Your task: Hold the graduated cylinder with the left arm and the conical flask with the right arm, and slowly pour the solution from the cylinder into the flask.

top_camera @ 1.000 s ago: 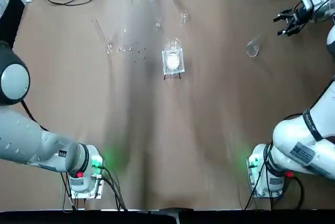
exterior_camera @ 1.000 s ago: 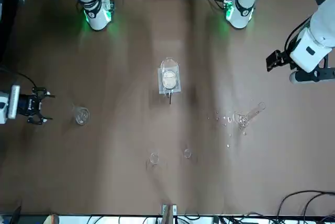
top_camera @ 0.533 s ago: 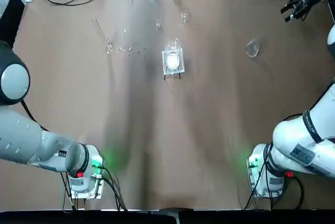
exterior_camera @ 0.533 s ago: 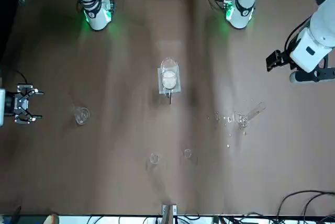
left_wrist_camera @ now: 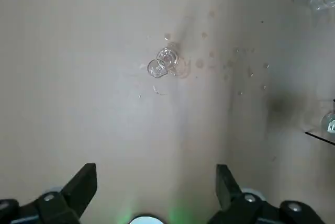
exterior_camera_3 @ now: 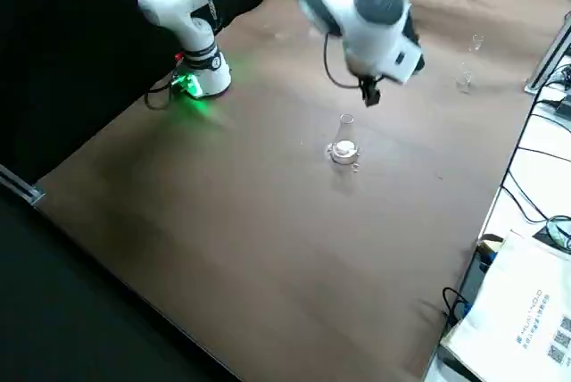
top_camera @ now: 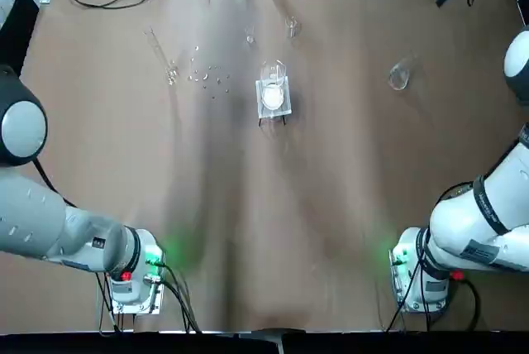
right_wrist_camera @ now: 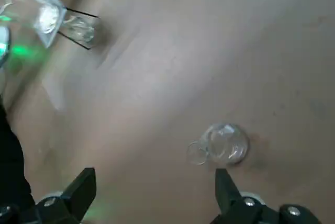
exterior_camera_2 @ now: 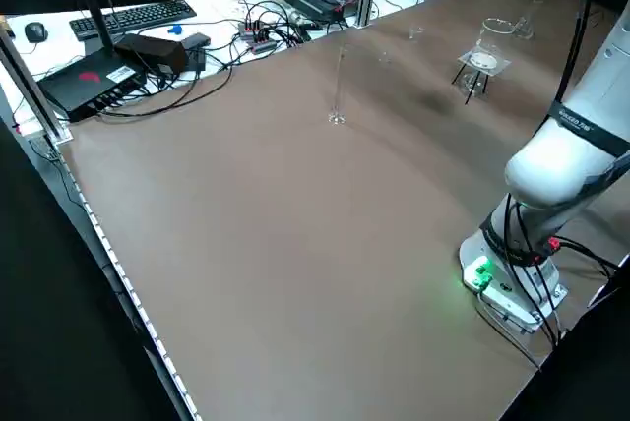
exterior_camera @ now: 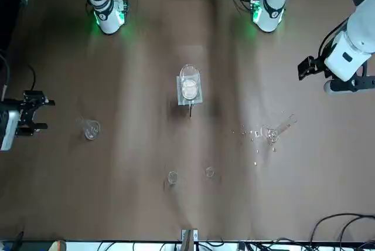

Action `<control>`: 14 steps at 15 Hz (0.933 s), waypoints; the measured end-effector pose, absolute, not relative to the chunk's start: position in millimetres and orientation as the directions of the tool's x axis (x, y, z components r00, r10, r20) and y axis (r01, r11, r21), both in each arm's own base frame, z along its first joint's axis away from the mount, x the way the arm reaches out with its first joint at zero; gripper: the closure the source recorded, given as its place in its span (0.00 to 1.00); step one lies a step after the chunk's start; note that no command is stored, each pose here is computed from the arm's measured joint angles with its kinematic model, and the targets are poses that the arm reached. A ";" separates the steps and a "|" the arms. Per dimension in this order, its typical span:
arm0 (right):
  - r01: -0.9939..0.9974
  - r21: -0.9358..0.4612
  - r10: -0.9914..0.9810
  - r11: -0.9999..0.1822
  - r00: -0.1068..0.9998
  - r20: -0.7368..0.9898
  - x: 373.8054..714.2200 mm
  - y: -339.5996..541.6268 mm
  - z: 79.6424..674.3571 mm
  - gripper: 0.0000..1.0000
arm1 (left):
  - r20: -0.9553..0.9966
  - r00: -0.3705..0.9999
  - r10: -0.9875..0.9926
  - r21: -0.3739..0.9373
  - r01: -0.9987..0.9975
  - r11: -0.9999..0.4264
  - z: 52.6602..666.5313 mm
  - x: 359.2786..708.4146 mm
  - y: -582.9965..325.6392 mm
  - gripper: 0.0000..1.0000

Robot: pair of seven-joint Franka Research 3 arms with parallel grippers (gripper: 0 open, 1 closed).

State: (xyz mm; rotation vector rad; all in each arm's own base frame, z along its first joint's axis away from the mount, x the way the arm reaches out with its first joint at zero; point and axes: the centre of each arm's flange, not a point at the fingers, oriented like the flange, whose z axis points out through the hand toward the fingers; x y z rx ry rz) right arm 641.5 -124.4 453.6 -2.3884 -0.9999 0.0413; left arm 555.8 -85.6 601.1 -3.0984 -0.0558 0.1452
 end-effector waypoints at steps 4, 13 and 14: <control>0.477 -0.375 0.531 -0.795 0.846 -0.052 637.3 -60.3 502.9 0.00 | -0.093 0.995 0.032 -0.041 0.028 -0.999 601.1 555.3 -88.9 0.00; 0.121 -0.165 0.145 -0.979 0.980 -0.139 592.5 -3.4 607.5 0.00 | -0.093 0.995 0.033 -0.041 0.029 -0.999 601.0 555.4 -88.2 0.00; 0.101 -0.148 0.121 -0.984 0.984 -0.133 585.1 -2.4 618.5 0.00 | -0.093 0.995 0.033 -0.041 0.029 -0.999 601.0 555.4 -88.3 0.00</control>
